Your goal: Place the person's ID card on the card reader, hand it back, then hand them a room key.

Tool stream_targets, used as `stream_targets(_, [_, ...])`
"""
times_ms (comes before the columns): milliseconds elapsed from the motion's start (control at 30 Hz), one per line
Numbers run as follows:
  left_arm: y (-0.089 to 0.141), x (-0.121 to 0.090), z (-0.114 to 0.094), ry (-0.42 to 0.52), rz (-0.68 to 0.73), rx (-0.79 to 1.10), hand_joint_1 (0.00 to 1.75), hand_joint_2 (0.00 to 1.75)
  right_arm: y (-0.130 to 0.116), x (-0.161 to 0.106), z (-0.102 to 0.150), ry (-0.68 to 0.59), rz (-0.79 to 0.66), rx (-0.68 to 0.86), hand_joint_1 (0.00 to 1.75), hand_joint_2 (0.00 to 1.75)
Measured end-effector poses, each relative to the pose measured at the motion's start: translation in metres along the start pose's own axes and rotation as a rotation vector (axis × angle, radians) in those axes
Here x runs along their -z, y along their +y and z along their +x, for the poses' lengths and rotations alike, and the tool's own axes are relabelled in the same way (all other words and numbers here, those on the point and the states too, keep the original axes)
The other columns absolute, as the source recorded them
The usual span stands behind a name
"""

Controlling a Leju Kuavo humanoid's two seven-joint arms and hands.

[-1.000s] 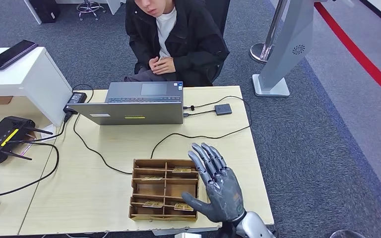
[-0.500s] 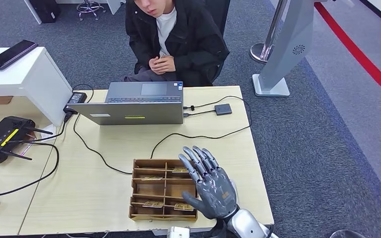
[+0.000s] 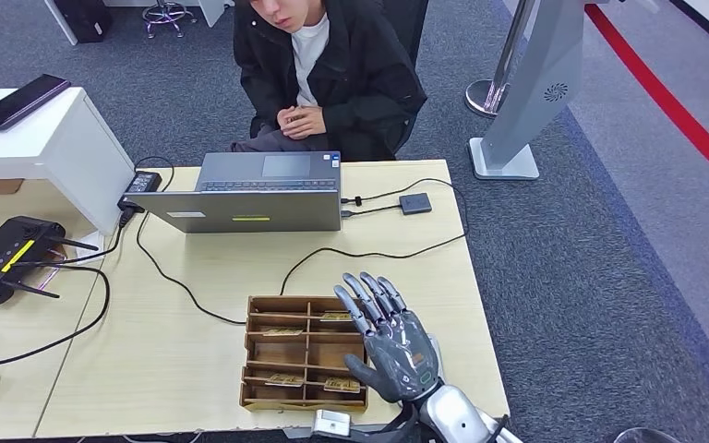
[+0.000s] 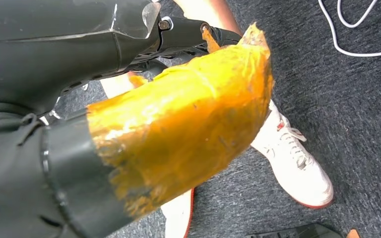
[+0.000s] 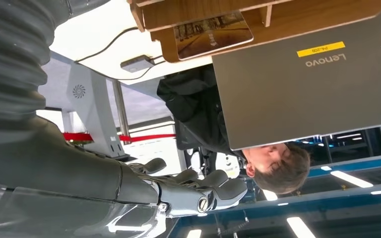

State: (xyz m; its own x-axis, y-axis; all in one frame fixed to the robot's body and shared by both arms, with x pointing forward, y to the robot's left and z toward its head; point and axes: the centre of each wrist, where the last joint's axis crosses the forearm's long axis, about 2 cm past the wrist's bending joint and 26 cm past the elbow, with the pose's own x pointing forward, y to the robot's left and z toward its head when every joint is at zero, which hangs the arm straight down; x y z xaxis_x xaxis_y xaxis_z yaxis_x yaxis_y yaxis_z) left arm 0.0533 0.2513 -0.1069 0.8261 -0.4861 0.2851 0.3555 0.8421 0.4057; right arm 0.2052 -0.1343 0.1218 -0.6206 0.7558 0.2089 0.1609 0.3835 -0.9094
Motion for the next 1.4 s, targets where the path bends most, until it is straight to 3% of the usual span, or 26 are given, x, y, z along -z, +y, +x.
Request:
stream_targets(833, [0.000,0.001,0.003,-0.008,-0.013,0.021,0.00,0.00,0.000,0.014,-0.005,-0.005,0.033,-0.008,0.14,1.75])
stream_targets(1400, [0.002,0.002,0.009,-0.021,-0.013,0.031,0.00,0.00,0.009,0.023,-0.001,-0.014,0.086,0.000,0.34,1.75])
